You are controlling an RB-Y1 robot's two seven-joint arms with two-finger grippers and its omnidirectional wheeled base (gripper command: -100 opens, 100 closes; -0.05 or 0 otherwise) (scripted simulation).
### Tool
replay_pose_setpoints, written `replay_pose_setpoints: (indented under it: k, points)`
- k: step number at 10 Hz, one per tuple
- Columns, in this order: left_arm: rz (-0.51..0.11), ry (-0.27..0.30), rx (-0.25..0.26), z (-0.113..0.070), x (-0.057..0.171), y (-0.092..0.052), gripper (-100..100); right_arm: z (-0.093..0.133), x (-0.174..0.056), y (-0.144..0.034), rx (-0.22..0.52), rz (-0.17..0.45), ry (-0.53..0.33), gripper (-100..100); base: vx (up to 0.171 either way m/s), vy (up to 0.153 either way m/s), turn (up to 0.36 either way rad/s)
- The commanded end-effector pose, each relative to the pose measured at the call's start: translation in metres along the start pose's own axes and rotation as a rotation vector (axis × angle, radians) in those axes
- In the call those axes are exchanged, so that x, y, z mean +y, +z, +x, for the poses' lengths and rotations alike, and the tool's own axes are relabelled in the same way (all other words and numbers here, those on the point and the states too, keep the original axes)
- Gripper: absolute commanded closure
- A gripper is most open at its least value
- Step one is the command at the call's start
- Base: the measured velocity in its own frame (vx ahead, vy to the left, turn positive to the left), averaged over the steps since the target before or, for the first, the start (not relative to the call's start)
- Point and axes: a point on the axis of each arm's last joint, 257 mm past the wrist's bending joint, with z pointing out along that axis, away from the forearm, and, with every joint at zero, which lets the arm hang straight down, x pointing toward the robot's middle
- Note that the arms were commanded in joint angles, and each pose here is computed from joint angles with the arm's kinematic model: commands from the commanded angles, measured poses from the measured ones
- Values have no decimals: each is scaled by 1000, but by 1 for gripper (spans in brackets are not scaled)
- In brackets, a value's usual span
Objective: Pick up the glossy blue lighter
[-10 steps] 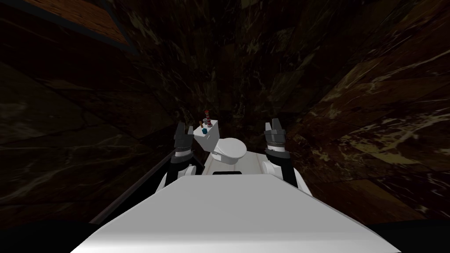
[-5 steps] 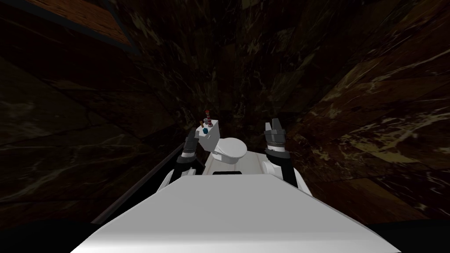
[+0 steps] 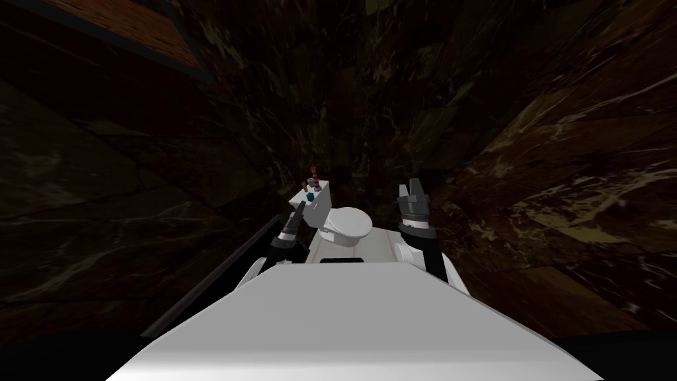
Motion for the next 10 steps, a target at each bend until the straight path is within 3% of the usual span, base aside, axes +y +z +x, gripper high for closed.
replay_pose_setpoints:
  k: [1,5,9,10]
  points:
    - [-46,40,57,16,20,-13,-100,0,0,0,0,0,0,0,-1,26,-3]
    - [-137,137,174,40,61,-36,-100,0,0,0,0,0,0,0,1,26,-3]
    - [-197,230,260,49,92,-55,-100,0,0,0,0,0,0,0,10,18,-2]
    - [-216,278,290,49,103,-62,-100,0,0,0,0,0,0,0,37,13,-13]
